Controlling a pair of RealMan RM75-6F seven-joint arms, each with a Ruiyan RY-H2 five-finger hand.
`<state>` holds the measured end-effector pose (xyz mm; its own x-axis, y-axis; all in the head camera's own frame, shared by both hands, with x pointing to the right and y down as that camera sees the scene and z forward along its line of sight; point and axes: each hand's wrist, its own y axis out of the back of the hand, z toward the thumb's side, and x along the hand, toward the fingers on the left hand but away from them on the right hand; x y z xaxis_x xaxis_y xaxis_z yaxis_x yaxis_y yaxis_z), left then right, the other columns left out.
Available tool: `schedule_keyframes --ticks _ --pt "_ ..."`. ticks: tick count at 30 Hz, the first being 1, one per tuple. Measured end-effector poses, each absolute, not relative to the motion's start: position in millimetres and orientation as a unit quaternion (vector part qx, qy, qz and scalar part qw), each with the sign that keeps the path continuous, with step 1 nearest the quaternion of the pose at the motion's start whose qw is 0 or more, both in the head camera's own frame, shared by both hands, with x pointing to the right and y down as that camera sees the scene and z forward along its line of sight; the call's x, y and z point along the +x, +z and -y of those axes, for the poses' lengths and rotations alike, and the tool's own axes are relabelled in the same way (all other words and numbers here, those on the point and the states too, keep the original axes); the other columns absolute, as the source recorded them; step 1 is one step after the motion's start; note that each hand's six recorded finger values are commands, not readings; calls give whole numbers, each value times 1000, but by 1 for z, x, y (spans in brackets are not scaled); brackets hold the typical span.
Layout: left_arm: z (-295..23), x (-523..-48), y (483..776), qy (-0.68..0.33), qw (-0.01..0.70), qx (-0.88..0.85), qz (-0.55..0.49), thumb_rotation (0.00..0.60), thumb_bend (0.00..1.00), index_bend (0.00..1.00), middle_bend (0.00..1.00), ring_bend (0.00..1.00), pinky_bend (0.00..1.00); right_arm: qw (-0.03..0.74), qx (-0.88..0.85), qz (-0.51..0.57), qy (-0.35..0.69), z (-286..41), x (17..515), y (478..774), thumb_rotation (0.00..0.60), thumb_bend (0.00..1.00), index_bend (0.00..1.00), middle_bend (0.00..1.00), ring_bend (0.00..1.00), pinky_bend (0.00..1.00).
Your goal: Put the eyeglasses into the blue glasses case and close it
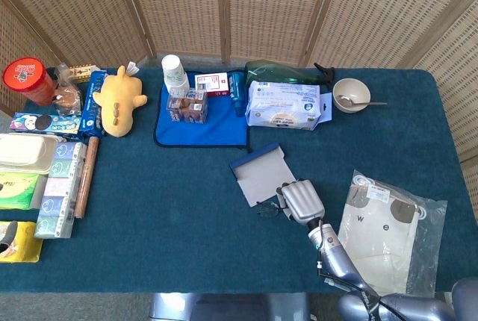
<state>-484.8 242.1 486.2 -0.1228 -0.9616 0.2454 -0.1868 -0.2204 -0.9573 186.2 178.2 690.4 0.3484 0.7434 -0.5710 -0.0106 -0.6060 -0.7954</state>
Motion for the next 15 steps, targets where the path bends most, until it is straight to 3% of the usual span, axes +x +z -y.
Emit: schedule_keyframes --ticks 15 --pt "-243 -484 485 -543 356 -560 -514 600 293 205 129 0 0 347 -749 280 490 -165 183 671 600 299 696 568 614 535"
